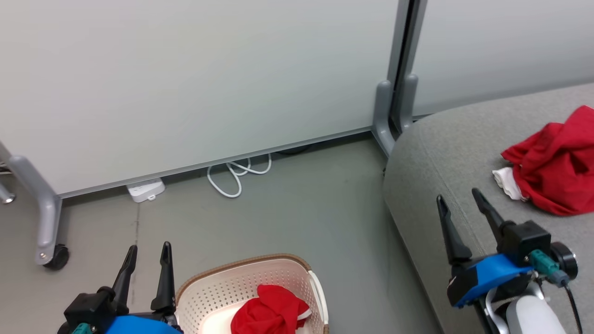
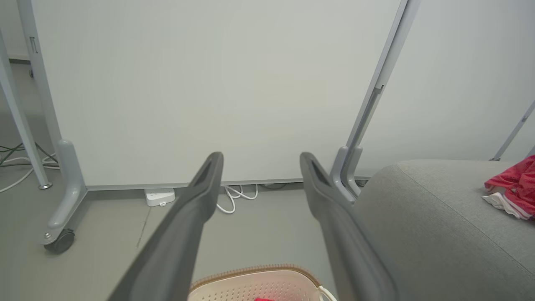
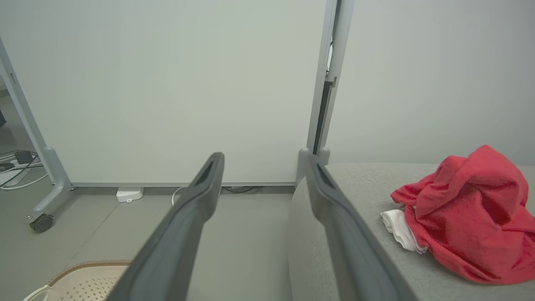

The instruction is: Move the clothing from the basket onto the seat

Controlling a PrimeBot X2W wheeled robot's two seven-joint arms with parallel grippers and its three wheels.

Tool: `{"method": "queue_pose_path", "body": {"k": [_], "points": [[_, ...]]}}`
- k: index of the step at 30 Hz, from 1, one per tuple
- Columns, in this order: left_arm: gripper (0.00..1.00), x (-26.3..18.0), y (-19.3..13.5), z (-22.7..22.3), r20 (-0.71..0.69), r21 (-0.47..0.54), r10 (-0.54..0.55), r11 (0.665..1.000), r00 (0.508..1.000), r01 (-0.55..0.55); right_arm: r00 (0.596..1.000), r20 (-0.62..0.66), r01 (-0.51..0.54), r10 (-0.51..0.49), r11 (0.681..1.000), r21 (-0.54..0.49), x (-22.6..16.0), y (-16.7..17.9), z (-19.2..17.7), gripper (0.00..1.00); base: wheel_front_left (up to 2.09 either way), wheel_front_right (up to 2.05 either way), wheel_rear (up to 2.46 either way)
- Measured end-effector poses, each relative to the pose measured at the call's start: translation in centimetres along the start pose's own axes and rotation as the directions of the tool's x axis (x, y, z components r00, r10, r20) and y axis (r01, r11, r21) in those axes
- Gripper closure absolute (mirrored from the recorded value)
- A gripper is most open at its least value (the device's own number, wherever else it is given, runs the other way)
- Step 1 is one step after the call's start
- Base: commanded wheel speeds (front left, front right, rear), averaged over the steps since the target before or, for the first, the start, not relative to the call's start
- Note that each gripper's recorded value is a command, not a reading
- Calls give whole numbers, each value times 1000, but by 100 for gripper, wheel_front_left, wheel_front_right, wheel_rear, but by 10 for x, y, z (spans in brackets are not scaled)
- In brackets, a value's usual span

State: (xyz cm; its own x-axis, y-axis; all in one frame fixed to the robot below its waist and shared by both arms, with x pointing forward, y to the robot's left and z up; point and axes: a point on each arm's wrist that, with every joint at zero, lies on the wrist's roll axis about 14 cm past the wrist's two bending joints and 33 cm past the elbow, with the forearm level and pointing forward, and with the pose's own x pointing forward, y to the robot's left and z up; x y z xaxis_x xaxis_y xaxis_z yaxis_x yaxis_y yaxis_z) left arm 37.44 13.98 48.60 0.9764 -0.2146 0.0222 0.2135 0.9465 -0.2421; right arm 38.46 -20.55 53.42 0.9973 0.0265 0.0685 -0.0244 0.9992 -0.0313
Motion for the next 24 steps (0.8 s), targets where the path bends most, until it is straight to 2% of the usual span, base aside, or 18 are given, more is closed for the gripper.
{"method": "queue_pose_path", "body": {"k": [10,24], "points": [[0,-31,34,-6,-16,14,121,993,993,-121,996,-29,-86,86,996,10,-14,39,-9,0,0,0,0],[0,-33,34,-15,-43,10,129,992,991,-129,994,-46,-97,98,995,34,-15,44,-13,0,0,0,0]]}}
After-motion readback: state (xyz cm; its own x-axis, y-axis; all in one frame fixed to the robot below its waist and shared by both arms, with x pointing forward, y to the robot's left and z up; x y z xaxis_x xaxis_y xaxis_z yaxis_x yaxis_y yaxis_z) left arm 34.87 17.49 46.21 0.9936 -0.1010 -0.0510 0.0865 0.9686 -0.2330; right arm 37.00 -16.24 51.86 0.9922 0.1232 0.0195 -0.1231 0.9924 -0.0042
